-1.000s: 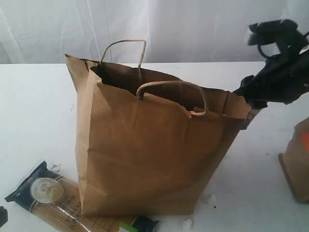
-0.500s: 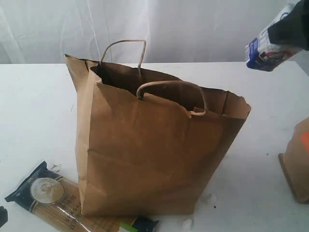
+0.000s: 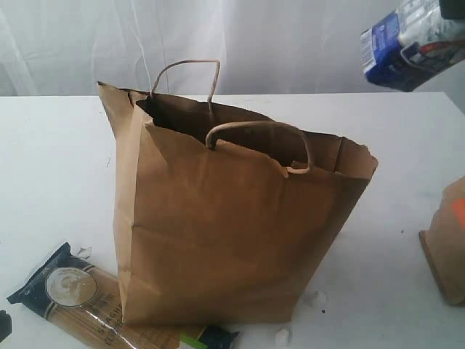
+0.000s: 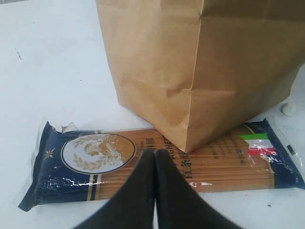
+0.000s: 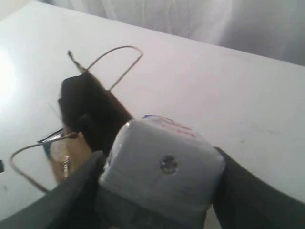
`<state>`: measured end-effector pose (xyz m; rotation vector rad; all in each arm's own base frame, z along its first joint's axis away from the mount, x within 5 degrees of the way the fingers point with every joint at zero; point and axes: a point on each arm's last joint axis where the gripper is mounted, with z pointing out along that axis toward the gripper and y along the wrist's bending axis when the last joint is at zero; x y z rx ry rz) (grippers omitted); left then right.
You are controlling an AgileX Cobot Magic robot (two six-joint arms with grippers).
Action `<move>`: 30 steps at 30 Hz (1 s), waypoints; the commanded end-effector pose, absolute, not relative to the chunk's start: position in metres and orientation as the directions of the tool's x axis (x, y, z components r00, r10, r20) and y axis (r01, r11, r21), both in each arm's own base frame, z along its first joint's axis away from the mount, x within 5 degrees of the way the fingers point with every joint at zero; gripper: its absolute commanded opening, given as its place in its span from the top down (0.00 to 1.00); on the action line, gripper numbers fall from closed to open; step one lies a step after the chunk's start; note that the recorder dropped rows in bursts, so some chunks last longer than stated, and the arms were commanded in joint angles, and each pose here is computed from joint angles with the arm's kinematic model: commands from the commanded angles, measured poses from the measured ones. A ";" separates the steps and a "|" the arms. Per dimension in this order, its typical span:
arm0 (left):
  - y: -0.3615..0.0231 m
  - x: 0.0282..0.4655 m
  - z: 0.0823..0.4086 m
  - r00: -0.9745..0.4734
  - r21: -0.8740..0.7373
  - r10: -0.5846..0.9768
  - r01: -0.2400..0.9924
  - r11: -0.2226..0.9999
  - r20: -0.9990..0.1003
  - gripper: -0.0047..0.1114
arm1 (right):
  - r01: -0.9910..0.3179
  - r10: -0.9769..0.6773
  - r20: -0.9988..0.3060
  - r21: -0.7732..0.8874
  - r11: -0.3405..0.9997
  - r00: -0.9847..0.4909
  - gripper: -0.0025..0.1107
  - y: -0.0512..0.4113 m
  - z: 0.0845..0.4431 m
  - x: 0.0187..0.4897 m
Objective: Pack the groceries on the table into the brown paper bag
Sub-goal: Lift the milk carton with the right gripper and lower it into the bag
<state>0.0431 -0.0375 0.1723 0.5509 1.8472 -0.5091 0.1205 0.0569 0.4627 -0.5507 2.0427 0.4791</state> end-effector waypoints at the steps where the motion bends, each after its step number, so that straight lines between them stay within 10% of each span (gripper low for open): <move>1: -0.037 0.043 0.171 -0.303 -0.088 0.121 0.595 0.799 -0.945 0.96 | -0.611 -0.161 -0.874 0.179 0.771 -0.458 0.98 0.064 0.469 0.112; 30: -0.037 0.043 0.171 -0.303 -0.088 0.121 0.595 0.799 -0.945 0.96 | -0.738 -0.271 -0.799 0.289 0.610 -0.536 0.98 0.098 0.435 0.159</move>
